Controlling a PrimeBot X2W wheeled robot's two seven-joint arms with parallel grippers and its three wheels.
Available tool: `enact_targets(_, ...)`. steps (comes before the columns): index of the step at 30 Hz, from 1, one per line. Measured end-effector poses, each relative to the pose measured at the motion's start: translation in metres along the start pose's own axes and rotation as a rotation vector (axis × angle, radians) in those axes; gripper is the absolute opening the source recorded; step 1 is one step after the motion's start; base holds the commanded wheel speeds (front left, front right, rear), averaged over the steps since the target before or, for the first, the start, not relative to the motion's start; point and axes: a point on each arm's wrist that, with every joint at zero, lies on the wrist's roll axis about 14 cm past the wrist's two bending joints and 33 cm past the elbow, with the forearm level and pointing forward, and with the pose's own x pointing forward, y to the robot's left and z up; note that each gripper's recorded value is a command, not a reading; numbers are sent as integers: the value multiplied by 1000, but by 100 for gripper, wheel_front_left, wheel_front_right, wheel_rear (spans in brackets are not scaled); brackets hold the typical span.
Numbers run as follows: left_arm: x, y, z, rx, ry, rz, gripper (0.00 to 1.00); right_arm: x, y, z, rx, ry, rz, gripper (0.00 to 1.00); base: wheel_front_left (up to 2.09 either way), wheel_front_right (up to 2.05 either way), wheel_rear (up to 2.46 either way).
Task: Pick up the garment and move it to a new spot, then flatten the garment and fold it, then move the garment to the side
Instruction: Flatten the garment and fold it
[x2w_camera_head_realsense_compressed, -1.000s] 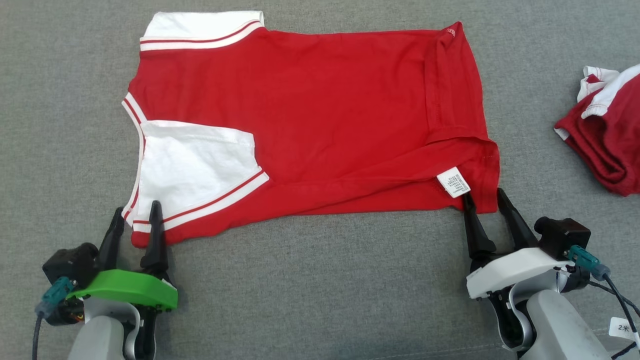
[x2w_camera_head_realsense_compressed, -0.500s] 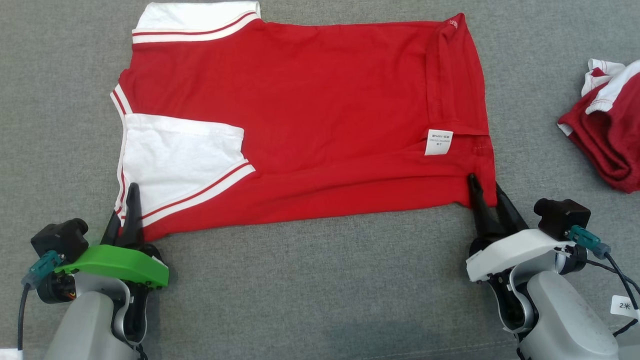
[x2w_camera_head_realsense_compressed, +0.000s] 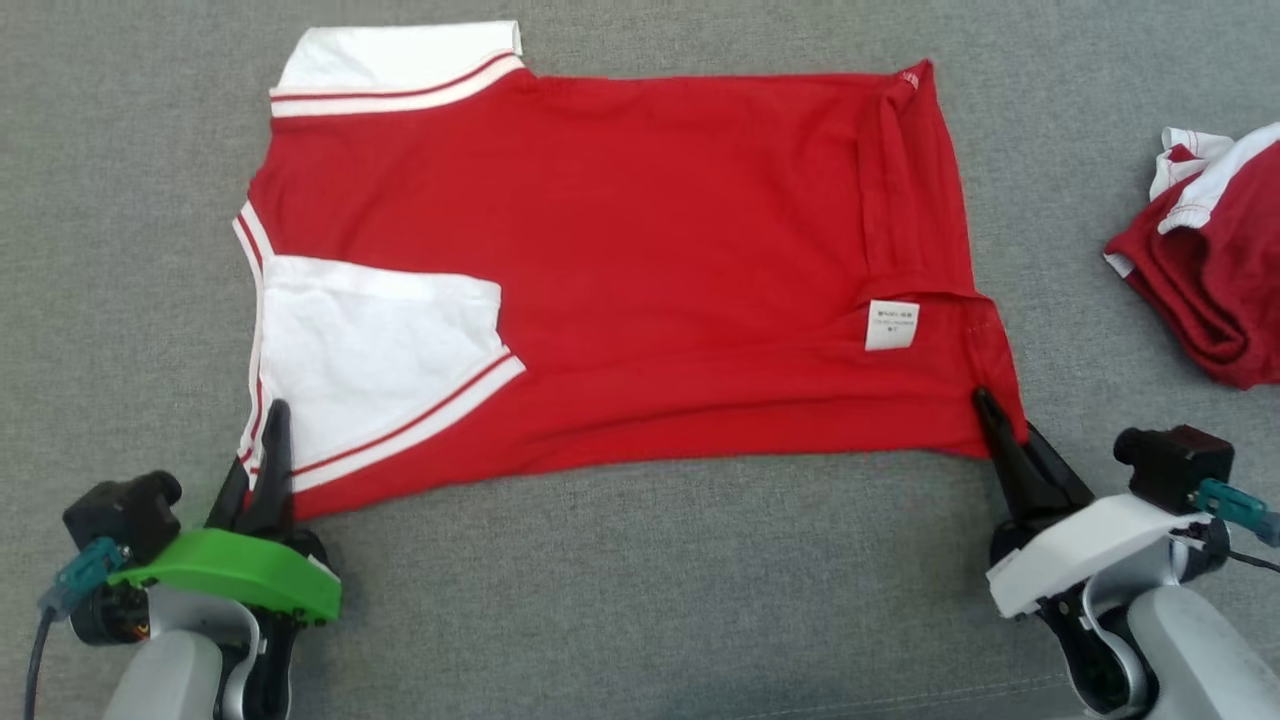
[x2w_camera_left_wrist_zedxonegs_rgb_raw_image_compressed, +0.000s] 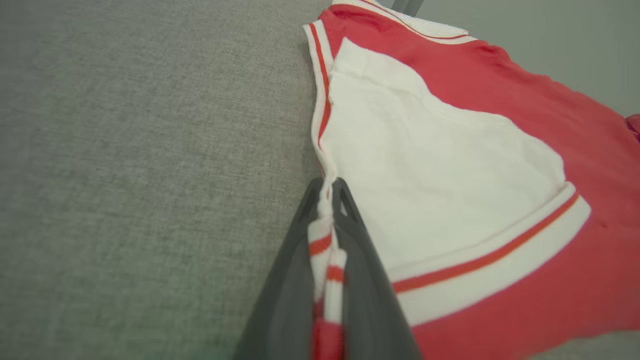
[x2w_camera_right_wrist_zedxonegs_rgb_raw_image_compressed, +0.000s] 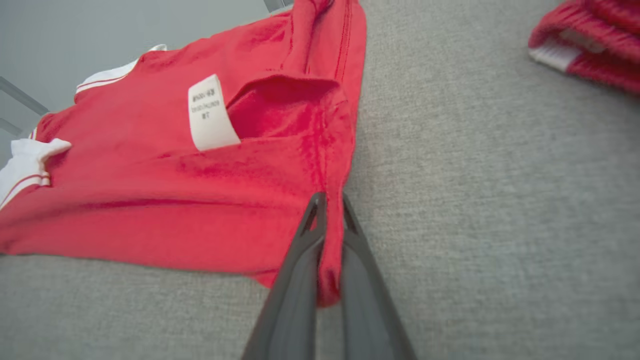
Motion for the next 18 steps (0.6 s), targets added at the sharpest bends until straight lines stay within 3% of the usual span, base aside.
enact_targets(8,-46,-9,13,7,0,25,0,-44,-22,0,-33,73,-51,0,0,0,0)
enact_targets(14,-69,-23,0,-31,78,31,0,-50,-29,-6,-33,101,-80,0,0,0,0)
enact_targets(15,-70,-25,-3,-44,90,30,39,-50,-29,-9,-25,106,-85,0,0,0,0)
enact_targets(16,-70,-28,-6,-52,98,26,100,-49,-30,-12,-23,111,-89,40,0,0,0)
enact_targets(17,-70,-30,-10,-53,106,26,100,-47,-30,-12,-25,102,-93,100,0,0,0)
enact_targets(18,-70,-30,-10,-50,99,27,100,-46,-31,-11,-28,90,-97,100,0,0,0)
